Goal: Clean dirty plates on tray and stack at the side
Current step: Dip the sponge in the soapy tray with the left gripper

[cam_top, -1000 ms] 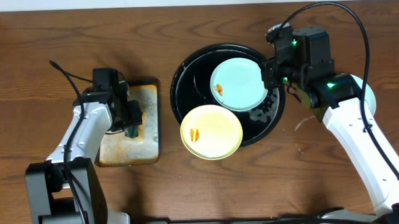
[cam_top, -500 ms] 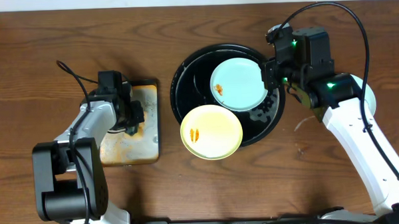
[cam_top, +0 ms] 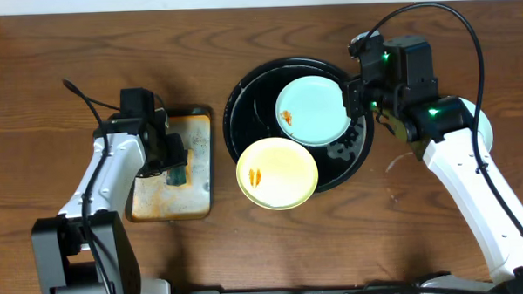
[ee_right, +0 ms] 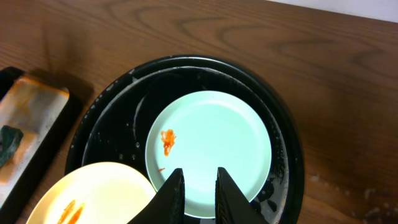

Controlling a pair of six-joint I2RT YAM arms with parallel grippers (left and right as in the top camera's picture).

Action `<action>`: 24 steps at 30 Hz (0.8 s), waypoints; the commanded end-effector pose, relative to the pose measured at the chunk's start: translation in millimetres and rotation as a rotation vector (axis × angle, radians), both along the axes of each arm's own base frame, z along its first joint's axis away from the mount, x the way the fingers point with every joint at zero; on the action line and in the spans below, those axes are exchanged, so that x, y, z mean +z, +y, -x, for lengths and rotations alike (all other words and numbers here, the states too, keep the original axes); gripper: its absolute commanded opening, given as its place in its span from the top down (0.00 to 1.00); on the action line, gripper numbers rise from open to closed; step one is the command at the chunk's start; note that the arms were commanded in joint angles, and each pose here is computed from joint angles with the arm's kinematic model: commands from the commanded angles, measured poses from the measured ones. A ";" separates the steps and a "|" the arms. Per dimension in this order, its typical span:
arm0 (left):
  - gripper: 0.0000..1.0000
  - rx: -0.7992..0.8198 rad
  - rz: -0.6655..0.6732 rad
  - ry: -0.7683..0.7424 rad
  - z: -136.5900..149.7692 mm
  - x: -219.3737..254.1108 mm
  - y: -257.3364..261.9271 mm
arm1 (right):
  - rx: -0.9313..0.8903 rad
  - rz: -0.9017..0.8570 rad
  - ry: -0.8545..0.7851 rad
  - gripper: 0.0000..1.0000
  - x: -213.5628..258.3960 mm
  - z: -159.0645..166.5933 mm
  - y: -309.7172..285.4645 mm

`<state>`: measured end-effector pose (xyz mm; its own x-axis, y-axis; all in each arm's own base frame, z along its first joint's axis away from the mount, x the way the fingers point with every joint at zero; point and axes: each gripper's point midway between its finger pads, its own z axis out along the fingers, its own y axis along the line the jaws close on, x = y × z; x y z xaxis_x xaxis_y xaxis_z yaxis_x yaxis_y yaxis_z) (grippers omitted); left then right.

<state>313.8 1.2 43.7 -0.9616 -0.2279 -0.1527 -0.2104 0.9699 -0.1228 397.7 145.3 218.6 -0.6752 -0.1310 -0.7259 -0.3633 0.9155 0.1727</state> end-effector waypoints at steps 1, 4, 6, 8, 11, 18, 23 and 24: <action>0.50 0.001 -0.002 0.046 8.5 -13.3 0.2 | 0.005 -0.012 -0.019 0.84 8.9 1.6 -0.5; 0.53 0.000 0.004 0.094 21.7 -29.1 -1.2 | 0.004 -0.012 -0.019 0.84 8.9 1.6 -0.7; 0.54 -0.001 0.005 0.108 25.2 -34.8 -1.7 | 0.004 -0.012 -0.019 0.84 8.9 1.5 -0.7; 0.56 -0.001 0.006 0.114 26.2 -40.5 -1.8 | 0.004 -0.012 -0.019 0.84 8.9 1.6 -0.5; 0.63 -0.001 0.006 0.125 27.3 -49.9 -1.8 | 0.004 -0.012 -0.019 0.85 9.0 1.5 -0.5; 0.92 0.000 0.007 0.136 24.8 -46.8 -1.5 | 0.005 -0.012 -0.020 0.84 9.0 1.5 -0.5; 0.93 0.002 0.005 0.105 17.5 -34.7 -1.2 | 0.004 -0.012 -0.020 0.84 9.0 1.5 -0.6; 0.93 0.004 0.005 0.103 17.0 -32.9 -1.2 | 0.004 -0.012 -0.019 0.84 8.9 1.5 -0.7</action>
